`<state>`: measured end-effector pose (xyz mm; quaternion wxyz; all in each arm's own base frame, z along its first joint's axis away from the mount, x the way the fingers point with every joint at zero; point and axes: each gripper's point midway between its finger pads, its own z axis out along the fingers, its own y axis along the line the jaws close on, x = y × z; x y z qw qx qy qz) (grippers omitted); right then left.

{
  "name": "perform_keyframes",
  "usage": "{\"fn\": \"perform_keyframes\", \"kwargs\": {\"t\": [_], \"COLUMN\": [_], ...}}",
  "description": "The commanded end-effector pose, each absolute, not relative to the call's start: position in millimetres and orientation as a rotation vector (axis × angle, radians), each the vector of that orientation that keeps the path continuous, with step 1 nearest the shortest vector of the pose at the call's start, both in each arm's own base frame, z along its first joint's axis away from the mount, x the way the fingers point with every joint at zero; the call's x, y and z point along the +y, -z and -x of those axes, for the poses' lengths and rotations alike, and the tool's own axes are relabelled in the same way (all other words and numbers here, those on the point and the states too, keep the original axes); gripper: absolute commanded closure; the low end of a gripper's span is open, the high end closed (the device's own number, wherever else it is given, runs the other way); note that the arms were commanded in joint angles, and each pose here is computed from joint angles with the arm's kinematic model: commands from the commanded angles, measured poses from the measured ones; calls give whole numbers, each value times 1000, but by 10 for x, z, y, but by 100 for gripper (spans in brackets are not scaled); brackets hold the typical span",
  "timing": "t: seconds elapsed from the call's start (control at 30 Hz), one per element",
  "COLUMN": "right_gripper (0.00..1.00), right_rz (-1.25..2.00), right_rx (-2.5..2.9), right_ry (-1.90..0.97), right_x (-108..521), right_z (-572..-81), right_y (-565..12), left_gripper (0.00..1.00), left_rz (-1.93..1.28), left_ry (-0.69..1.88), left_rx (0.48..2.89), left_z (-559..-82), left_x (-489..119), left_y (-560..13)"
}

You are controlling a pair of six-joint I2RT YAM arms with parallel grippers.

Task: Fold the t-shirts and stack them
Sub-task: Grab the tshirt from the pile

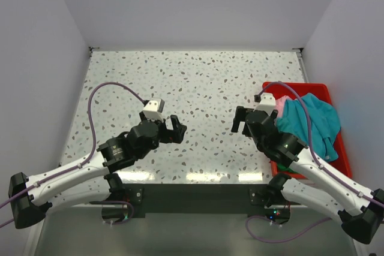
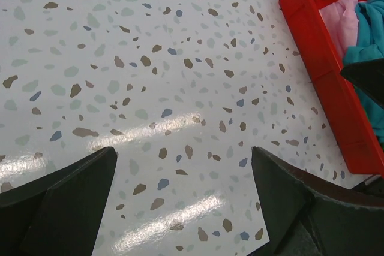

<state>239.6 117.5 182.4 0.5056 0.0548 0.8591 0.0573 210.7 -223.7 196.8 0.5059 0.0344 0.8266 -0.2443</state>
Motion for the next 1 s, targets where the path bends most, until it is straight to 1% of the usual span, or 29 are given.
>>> {"fn": "perform_keyframes", "kwargs": {"t": [0.0,0.2,0.33,0.4,0.5,0.67,0.8,0.83,0.97], "right_gripper": [1,1,1,1,1,2,6,9,16], "right_rz": [-219,-233,-312,-379,-489,-658,-809,-825,-861], "right_rx": [2032,2059,2016,1970,1999,1992,2046,2063,2124], "right_ry": [-100,-41,152,353,510,604,590,576,582], "right_x": [1048,987,737,452,126,-351,-700,-714,-731], "right_z": [-2407,-2397,-2455,-2510,-2600,-2790,-2942,-2983,-3108], "right_y": [-1987,-1959,-2007,-2096,-2087,-2070,-1871,-1817,-1566], "left_gripper": [0,0,0,0,0,0,0,0,0], "left_rz": [-78,-116,-124,-124,-136,-165,-176,-174,-172], "left_ry": [633,630,633,634,638,646,670,670,687], "left_rx": [1943,1968,1965,1962,1968,1982,1980,1978,1961], "left_z": [-2141,-2105,-2100,-2104,-2107,-2075,-2027,-2020,-1990], "left_x": [-2293,-2311,-2314,-2320,-2357,-2380,-2367,-2351,-2313], "left_y": [-2217,-2175,-2189,-2212,-2228,-2234,-2287,-2293,-2348]}}
